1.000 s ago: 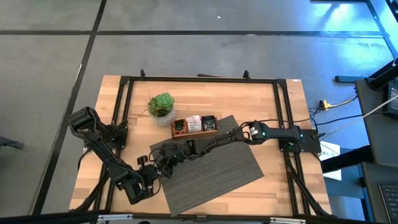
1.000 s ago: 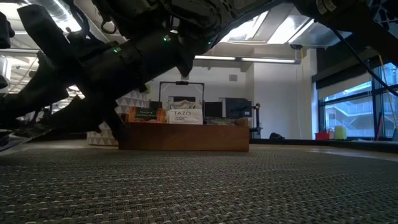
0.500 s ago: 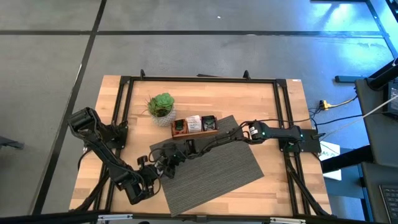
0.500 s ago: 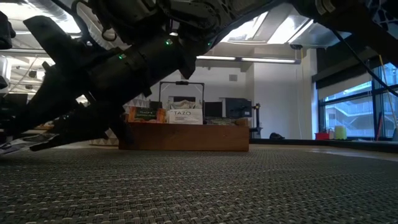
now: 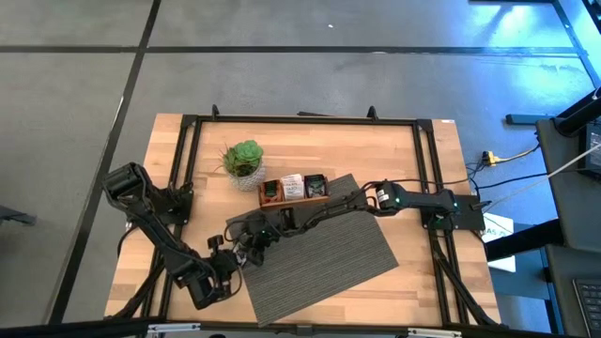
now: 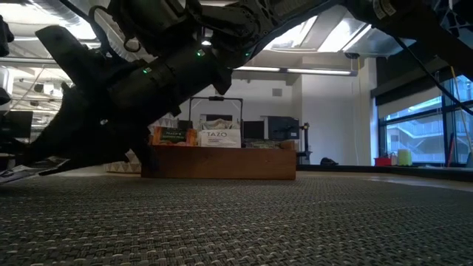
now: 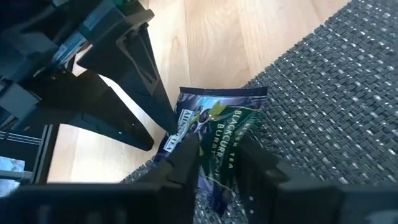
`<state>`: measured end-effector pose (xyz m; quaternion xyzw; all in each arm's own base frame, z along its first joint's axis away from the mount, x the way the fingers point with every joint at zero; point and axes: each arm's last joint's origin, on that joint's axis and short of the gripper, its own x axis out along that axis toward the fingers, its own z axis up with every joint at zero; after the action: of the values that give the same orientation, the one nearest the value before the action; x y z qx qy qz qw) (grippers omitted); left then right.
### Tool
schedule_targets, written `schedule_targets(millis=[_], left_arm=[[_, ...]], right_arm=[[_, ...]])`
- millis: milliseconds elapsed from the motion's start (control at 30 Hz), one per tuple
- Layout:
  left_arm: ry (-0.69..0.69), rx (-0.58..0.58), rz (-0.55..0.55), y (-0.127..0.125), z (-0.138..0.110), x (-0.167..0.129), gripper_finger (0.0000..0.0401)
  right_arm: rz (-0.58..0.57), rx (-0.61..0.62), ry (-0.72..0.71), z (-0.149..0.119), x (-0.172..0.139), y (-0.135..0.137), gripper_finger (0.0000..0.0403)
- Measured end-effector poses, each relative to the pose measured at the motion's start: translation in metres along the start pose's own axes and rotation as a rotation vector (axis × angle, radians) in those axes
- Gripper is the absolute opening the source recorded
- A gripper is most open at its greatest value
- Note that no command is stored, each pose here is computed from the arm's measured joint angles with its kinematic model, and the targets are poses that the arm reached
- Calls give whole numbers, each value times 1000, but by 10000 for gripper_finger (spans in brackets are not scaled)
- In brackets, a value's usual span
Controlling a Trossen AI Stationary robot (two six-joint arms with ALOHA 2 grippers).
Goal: Pick & Place Tea
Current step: Put the black tea bag into the right slot of the wooden organizer
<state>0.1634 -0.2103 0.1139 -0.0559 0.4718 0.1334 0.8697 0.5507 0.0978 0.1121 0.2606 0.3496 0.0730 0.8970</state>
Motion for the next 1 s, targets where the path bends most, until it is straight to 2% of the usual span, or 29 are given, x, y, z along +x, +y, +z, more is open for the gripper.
schedule_targets(millis=[233,400,533,800,900,1000], left_arm=[[-16,8,-4,-1,0,-2,109],[-8,6,-29,-2,1,-9,109],[-20,-11,-108,-2,5,-28,109],[-234,-71,-188,2,17,-64,109],[-307,-79,-192,3,20,-71,109],[-351,-81,-178,3,20,-73,109]], right_arm=[[-4,-69,6,-1,0,0,9],[-2,-103,5,1,-1,1,7],[23,-158,34,9,-5,7,5],[-1,-349,225,34,-37,32,4],[-12,-414,298,34,-48,39,2],[-26,-419,357,31,-62,43,2]])
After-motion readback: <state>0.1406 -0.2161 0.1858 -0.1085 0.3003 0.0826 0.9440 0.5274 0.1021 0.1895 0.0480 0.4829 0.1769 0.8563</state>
